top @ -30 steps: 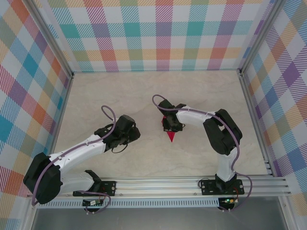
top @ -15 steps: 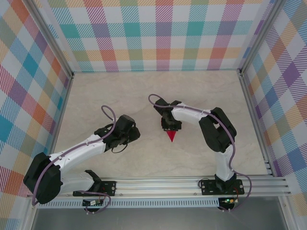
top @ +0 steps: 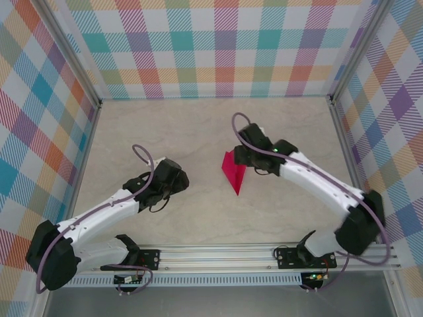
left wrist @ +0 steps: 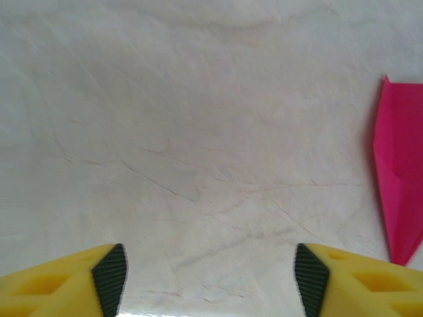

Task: Fold a paper plane with a square sheet of paper (pick it up from the middle)

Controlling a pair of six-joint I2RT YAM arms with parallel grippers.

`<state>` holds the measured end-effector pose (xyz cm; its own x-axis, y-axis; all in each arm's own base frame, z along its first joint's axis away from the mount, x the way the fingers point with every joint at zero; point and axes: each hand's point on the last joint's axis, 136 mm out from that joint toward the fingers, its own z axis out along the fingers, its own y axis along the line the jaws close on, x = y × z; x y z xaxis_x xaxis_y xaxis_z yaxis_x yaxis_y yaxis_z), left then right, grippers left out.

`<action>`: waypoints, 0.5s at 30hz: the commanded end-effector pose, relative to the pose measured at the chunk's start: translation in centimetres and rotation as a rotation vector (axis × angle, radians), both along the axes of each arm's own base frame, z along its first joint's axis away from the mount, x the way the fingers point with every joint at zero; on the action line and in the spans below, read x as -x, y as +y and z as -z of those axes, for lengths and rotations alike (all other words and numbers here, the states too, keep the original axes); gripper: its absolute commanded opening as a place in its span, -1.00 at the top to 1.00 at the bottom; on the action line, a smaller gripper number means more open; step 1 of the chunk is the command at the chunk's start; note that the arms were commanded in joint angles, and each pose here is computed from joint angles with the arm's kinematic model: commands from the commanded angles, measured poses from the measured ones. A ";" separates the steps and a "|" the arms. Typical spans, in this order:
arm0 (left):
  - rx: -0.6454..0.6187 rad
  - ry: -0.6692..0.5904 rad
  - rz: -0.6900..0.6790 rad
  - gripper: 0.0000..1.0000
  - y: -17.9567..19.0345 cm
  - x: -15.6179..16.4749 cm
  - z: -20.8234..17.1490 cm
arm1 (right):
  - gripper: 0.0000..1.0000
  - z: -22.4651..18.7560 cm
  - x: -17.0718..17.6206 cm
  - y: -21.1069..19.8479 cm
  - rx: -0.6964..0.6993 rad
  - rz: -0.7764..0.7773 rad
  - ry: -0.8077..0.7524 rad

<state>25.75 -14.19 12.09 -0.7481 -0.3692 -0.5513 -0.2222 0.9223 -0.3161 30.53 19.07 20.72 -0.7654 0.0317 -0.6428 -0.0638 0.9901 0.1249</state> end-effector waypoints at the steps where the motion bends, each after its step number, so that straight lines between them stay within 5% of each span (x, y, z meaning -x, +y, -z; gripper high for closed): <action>1: -0.185 -0.100 -0.105 -0.71 4.4 -0.9 -2.7 | -0.56 -2.8 -0.2 -7.1 0.127 0.173 -0.225; 3: -0.283 -0.158 -0.170 -0.86 6.7 -1.2 -3.8 | -0.96 -3.4 -0.1 -11.8 0.169 0.308 -0.344; 4: -0.331 -0.190 -0.208 -0.94 7.8 -1.4 -4.2 | -1.00 -3.0 -0.3 -13.3 0.189 0.327 -0.384; 9: -0.474 -0.288 -0.291 -1.00 11.5 -3.2 -5.3 | -1.00 3.3 -1.2 -19.9 0.269 0.423 -0.349; 15: -0.552 -0.381 -0.369 -1.00 14.5 -5.4 -4.8 | -1.00 9.1 -3.8 -20.9 0.238 0.376 -0.244</action>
<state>29.86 -1.55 15.92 -0.4349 -0.2176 -0.8738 -0.4691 0.8831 0.0135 31.08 -3.15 10.37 -0.6393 0.1441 -0.7553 0.3796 0.9134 -0.1471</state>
